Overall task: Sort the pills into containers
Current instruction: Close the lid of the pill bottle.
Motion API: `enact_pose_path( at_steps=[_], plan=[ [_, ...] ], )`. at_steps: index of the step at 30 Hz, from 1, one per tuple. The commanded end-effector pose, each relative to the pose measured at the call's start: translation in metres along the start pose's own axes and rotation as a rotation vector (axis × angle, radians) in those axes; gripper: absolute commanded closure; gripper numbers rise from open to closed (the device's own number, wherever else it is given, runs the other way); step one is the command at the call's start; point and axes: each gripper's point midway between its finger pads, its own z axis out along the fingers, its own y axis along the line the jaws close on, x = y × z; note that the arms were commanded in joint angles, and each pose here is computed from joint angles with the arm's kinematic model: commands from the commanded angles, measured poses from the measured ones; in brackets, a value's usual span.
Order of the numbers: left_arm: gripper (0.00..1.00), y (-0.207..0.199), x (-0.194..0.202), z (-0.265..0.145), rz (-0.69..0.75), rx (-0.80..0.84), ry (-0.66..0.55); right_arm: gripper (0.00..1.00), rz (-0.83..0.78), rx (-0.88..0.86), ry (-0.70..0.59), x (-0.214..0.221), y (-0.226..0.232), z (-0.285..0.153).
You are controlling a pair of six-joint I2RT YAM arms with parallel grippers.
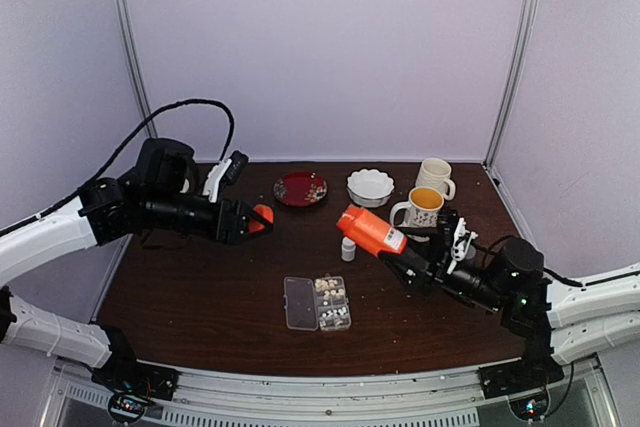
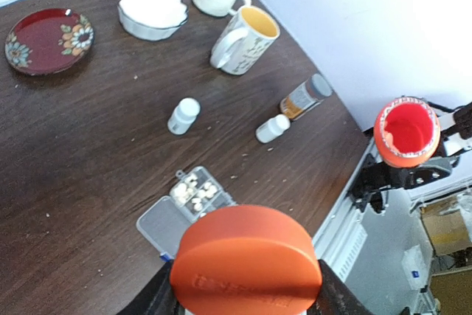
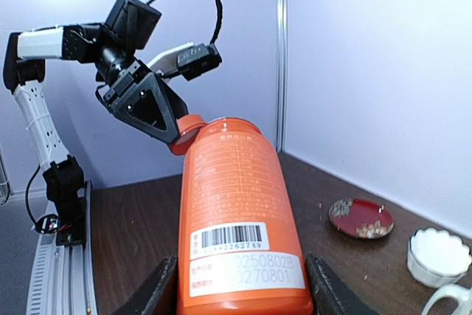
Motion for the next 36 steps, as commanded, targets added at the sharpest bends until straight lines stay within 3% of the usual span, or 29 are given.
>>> enact_pose_path(
  at_steps=[1, 10, 15, 19, 23, 26, 30, 36],
  plan=[
    [0.97, -0.055, -0.038, -0.033, 0.007, 0.197, -0.103, 1.0, -0.094, -0.021, -0.302, -0.073, 0.005, -0.011],
    [0.97, -0.118, -0.077, -0.092, 0.033, 0.495, -0.303, 1.0, -0.123, 0.021, -0.816, -0.203, 0.005, -0.044],
    [0.97, -0.13, -0.078, -0.108, 0.036, 0.582, -0.356, 1.0, -0.125, 0.001, -0.969, -0.255, 0.008, -0.063],
    [0.96, -0.135, -0.08, -0.12, 0.044, 0.616, -0.39, 1.0, -0.265, -0.128, -0.832, -0.251, 0.038, -0.029],
    [0.96, -0.143, -0.082, -0.128, 0.043, 0.646, -0.389, 1.0, -0.177, -0.038, -0.91, -0.252, 0.017, -0.051],
    [0.96, -0.151, -0.085, -0.134, 0.06, 0.686, -0.39, 1.0, -0.261, -0.185, -0.698, -0.232, 0.046, -0.008],
    [0.96, -0.166, -0.085, -0.138, 0.087, 0.74, -0.358, 1.0, -0.298, -0.228, -0.476, -0.196, 0.055, 0.025],
    [0.95, -0.184, -0.081, -0.133, 0.117, 0.8, -0.305, 1.0, -0.279, -0.278, -0.391, -0.168, 0.067, 0.045]
  ],
)
